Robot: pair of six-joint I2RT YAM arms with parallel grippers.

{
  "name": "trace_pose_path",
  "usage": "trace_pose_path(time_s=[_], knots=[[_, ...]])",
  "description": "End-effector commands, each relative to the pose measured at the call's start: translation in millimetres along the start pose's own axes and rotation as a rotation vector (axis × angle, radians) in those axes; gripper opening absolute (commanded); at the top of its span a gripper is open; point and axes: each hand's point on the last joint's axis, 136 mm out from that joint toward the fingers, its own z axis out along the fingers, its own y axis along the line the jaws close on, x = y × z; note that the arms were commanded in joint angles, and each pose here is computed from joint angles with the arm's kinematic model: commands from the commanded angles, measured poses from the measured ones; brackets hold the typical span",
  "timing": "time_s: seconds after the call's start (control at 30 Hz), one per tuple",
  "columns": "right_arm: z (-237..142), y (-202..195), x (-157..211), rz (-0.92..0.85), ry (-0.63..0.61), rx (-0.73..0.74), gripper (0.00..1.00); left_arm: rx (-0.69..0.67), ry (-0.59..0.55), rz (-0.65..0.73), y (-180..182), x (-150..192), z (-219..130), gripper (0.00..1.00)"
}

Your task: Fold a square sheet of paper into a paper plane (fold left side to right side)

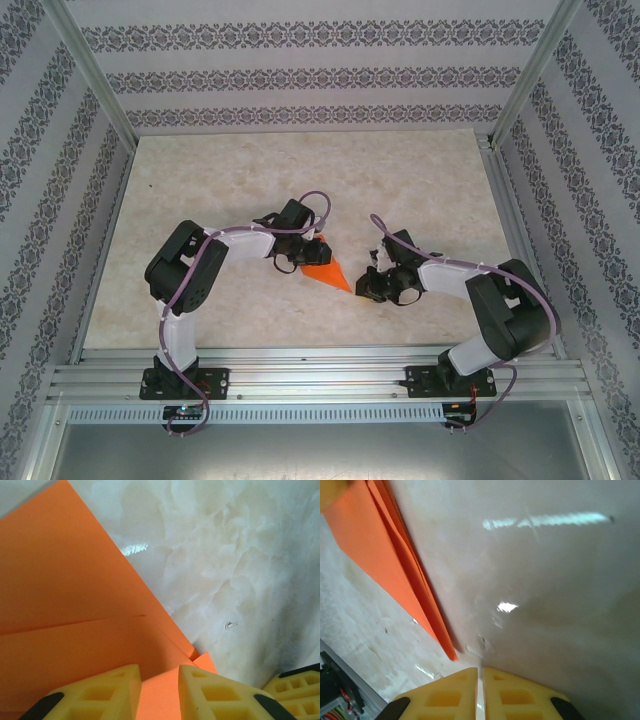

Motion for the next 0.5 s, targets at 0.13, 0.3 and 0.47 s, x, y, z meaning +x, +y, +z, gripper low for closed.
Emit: trace_pose_path(time_s=[0.13, 0.3, 0.47], knots=[[-38, 23, -18, -0.093, -0.082, 0.036, 0.19, -0.009, -0.022, -0.015, 2, -7, -5, 0.32], [-44, 42, -38, -0.203, -0.129, 0.013, 0.26, 0.079, -0.096, 0.042, -39, -40, -48, 0.37], [-36, 54, -58, -0.284, -0.162, -0.009, 0.30, 0.105, -0.204, 0.068, -55, -61, -102, 0.49]])
